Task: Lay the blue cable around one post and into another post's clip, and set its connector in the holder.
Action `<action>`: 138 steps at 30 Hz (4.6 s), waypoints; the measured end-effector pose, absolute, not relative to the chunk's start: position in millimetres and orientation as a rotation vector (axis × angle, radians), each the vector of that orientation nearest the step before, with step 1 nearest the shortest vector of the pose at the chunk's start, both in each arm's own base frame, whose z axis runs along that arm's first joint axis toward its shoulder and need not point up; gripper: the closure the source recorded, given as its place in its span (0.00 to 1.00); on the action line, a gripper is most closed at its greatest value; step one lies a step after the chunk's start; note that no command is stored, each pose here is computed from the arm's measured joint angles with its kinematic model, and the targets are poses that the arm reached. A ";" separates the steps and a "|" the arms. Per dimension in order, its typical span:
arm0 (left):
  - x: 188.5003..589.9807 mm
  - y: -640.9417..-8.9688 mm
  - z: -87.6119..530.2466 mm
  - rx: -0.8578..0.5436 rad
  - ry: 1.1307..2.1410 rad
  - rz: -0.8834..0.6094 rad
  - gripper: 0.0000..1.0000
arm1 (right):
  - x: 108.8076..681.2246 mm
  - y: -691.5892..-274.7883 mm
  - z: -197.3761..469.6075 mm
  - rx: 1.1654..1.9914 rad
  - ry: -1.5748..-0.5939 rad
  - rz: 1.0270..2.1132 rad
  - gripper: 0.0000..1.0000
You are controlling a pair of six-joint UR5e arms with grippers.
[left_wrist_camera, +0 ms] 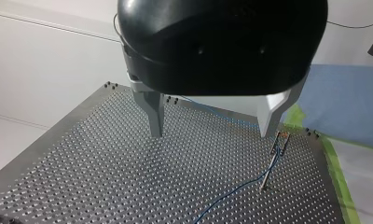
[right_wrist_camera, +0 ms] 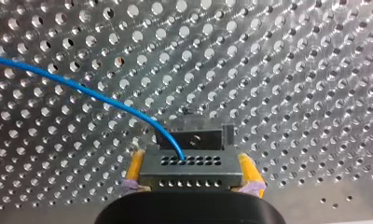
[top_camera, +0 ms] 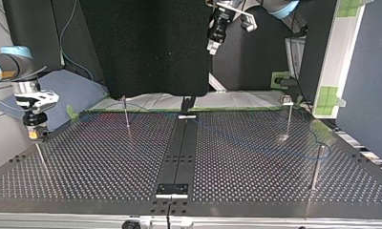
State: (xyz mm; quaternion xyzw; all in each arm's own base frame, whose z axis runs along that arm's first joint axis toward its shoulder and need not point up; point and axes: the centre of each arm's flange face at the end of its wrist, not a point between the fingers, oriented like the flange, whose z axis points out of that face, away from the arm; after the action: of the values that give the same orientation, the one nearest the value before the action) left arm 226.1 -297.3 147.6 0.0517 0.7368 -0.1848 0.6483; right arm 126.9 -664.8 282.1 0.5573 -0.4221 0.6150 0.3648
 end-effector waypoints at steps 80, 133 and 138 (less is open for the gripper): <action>229.0 -296.0 147.7 0.118 1.673 -0.421 0.00 | 132.1 -679.8 279.9 1.454 -1.070 1.645 1.00; 233.0 -290.5 145.7 0.112 1.670 -0.418 0.00 | 210.4 -655.8 276.7 1.627 -0.877 1.613 1.00; 233.1 -290.2 145.6 0.112 1.670 -0.417 0.00 | 208.6 -656.7 276.6 1.612 -0.901 1.599 1.00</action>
State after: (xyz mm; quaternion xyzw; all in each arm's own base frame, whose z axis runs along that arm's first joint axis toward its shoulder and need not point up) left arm 233.1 -290.2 145.6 0.0494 0.7353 -0.1834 0.6505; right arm 208.6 -656.7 276.6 0.6200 -0.3466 0.6151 0.3422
